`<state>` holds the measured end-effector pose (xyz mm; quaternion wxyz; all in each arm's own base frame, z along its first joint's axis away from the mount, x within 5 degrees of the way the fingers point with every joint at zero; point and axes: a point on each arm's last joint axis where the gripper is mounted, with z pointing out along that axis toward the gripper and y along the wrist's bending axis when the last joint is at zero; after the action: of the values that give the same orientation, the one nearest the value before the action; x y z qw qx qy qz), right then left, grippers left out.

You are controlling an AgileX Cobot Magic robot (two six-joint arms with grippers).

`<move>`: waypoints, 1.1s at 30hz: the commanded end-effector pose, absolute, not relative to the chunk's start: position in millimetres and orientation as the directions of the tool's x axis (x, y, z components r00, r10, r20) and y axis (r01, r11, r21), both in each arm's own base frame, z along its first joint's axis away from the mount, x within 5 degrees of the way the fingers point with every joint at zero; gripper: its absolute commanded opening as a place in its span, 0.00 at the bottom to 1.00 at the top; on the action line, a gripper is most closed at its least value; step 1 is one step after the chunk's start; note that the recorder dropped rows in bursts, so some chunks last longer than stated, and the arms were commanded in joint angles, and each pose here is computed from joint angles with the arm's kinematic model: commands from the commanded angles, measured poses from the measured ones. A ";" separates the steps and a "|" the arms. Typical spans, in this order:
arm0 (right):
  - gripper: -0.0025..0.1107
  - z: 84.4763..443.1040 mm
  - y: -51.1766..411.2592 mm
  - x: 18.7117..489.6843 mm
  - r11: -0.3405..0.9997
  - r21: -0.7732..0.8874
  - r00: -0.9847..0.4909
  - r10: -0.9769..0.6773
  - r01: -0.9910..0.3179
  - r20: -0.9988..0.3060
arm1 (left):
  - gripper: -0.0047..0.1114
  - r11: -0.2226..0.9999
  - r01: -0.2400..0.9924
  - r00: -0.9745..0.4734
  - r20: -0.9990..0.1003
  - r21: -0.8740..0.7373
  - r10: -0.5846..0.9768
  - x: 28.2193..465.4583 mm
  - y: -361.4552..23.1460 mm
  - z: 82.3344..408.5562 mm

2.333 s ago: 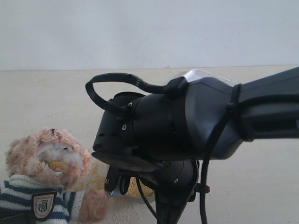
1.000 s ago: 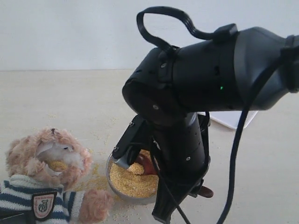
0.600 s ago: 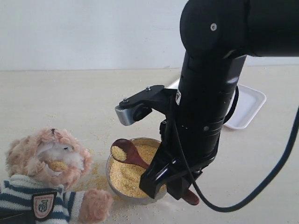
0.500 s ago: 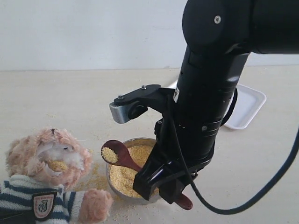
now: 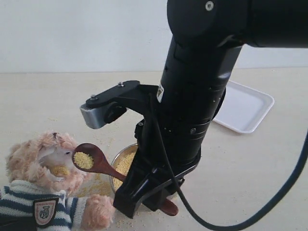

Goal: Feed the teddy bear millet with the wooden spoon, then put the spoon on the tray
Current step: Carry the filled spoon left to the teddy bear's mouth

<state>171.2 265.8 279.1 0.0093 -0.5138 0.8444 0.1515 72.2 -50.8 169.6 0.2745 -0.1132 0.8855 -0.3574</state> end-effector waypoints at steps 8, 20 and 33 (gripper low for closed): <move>0.14 292.3 276.6 157.8 0.351 0.186 -0.386 -0.898 -0.918 -0.212 | 0.08 0.706 -0.002 -0.817 -0.406 -0.708 -0.409 72.1 -51.4 171.0; 0.14 292.4 293.5 170.1 0.344 0.159 -0.374 -0.900 -0.925 -0.225 | 0.08 0.708 -0.003 -0.815 -0.408 -0.707 -0.411 72.4 -51.2 171.0; 0.14 273.1 324.3 173.4 0.281 -0.088 -0.267 -0.953 -0.956 -0.144 | 0.08 0.707 -0.003 -0.817 -0.406 -0.707 -0.410 72.2 -51.3 171.0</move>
<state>172.2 323.4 272.1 0.0612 -0.5912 0.8025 0.0526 72.2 -50.8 169.6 0.2745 -0.1132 0.8855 -0.3574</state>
